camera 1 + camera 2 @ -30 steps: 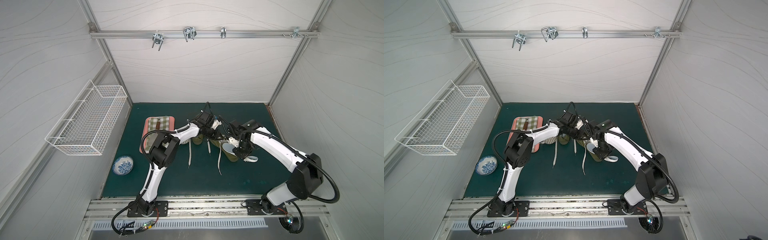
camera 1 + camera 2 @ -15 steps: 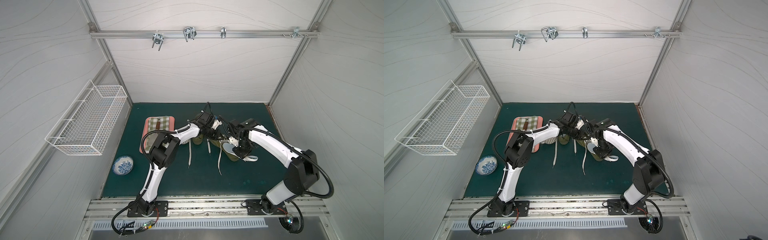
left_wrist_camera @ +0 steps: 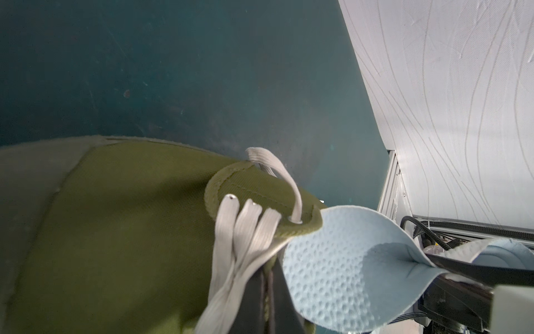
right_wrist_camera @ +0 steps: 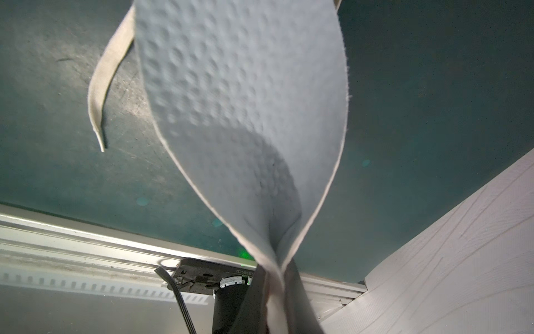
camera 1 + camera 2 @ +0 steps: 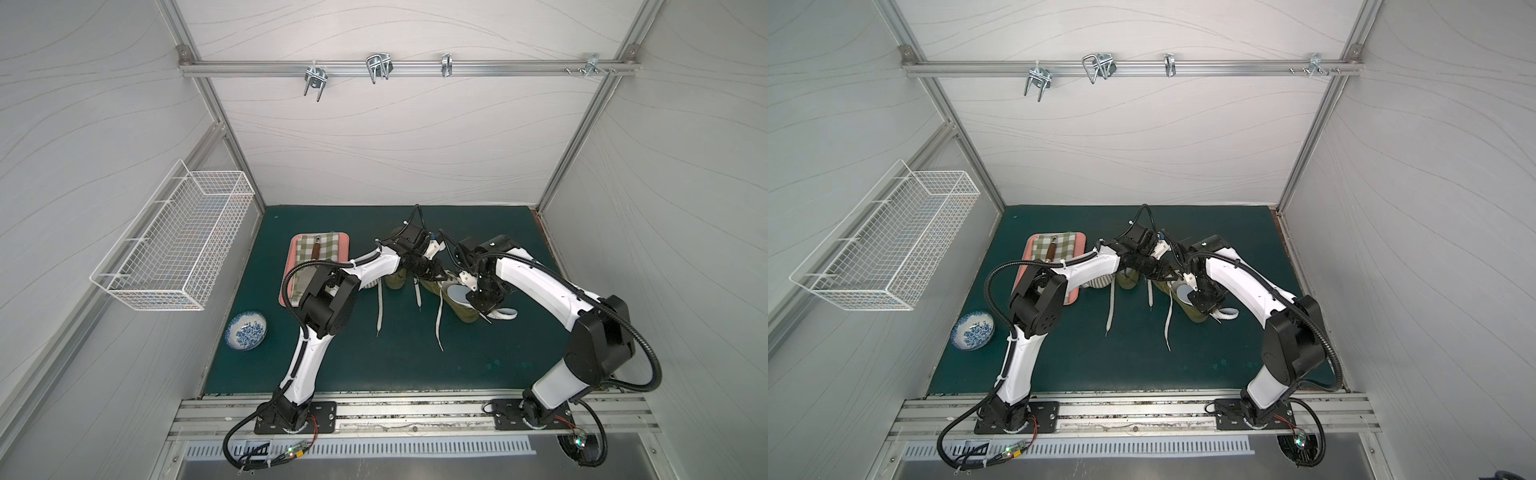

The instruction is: Insert the insole into the shoe

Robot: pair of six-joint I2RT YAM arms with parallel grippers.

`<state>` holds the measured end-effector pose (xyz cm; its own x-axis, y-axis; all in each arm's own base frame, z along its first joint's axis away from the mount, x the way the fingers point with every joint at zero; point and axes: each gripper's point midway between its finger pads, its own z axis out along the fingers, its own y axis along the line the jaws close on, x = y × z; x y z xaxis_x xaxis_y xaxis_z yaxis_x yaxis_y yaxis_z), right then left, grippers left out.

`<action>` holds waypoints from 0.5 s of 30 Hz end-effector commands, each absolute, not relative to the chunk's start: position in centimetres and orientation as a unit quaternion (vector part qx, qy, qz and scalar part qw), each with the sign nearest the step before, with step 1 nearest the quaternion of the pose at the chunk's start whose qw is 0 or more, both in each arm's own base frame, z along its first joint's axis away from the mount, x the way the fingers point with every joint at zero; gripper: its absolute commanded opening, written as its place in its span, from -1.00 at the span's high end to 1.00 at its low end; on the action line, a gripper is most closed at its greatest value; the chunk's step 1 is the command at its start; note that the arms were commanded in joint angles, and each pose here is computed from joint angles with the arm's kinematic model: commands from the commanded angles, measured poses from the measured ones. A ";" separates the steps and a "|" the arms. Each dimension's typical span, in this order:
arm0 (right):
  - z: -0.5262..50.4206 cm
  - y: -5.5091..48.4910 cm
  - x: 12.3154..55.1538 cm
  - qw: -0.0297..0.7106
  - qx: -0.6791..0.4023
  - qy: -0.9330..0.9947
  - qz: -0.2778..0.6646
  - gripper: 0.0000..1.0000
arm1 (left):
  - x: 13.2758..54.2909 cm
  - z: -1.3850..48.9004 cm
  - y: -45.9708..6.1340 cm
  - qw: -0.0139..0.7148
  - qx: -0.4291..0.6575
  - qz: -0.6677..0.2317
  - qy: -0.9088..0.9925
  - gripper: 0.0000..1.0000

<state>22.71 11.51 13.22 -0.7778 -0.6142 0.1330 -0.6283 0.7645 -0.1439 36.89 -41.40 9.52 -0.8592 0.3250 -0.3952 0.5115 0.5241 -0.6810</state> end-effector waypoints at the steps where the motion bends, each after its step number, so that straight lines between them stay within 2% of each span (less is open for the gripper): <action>1: 13.1 11.3 22.7 0.051 0.322 -0.940 0.095 0.79 | 36.9 13.9 -43.2 0.137 0.260 -0.470 0.833 1.00; 15: 12.2 13.5 23.6 -0.007 0.347 -0.937 0.050 0.82 | 36.5 13.4 -43.2 0.119 0.264 -0.477 0.830 1.00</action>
